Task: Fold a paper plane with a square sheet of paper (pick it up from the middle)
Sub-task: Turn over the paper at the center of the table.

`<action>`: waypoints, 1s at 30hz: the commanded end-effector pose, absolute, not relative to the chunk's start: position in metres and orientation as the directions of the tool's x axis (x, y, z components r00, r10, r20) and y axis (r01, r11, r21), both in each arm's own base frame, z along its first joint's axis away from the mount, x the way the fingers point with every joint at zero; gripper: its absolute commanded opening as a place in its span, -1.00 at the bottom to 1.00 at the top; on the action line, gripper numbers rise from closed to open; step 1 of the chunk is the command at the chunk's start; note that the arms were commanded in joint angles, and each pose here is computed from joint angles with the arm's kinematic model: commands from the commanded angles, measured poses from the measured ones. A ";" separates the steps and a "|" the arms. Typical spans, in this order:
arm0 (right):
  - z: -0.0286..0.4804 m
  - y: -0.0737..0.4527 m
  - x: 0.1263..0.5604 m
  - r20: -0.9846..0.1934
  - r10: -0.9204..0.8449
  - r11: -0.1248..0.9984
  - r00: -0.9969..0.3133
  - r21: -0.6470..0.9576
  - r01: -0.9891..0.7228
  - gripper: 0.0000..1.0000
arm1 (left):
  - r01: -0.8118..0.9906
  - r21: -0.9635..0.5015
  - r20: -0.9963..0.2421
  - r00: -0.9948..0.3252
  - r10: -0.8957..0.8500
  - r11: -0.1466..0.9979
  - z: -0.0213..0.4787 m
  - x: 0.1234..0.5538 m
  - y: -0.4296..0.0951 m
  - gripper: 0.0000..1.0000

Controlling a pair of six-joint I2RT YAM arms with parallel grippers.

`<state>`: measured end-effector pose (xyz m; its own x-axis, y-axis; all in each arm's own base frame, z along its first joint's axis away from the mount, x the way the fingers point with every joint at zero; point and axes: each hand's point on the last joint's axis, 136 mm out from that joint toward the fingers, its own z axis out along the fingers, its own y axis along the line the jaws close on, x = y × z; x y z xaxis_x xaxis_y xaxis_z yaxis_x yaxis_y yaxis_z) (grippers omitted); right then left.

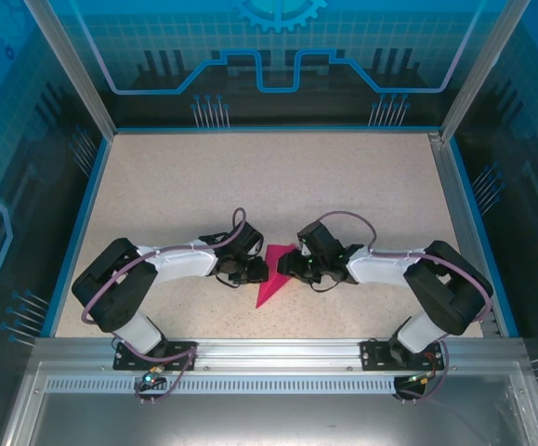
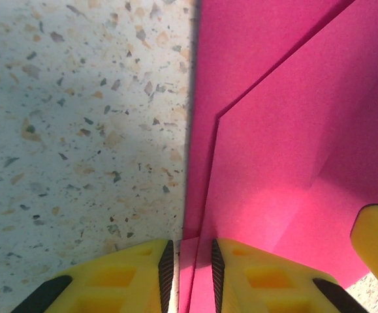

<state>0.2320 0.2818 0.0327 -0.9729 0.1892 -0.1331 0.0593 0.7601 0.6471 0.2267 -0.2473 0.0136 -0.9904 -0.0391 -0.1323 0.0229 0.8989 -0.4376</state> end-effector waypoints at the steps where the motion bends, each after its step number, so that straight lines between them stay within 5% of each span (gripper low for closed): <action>1: 0.040 0.297 0.240 -0.171 0.163 0.745 -0.972 0.667 0.007 -0.17 | 0.042 -0.470 -0.106 -0.994 -0.009 0.882 0.007 0.222 -0.260 -0.47; 11: 0.029 0.309 0.245 -0.171 0.144 0.731 -0.975 0.682 -0.011 -0.26 | 0.003 -0.496 -0.122 -0.990 -0.067 0.868 0.011 0.226 -0.260 -0.46; 23: 0.037 0.313 0.246 -0.238 0.069 0.732 -0.969 0.672 -0.113 -0.77 | -0.011 -0.547 -0.155 -0.981 -0.114 0.837 0.025 0.227 -0.261 -0.41; 30: 0.076 0.284 0.247 -0.356 -0.059 0.832 -0.933 0.498 -0.242 -0.87 | -0.008 -0.542 -0.277 -0.942 -0.188 0.840 0.054 0.232 -0.238 -0.25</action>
<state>0.2502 0.2971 0.0534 -0.9584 0.0407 -0.2823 -0.1452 0.7824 0.6056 0.2254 -0.2445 0.0383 -0.9672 -0.1395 -0.2122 -0.0053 0.8464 -0.5325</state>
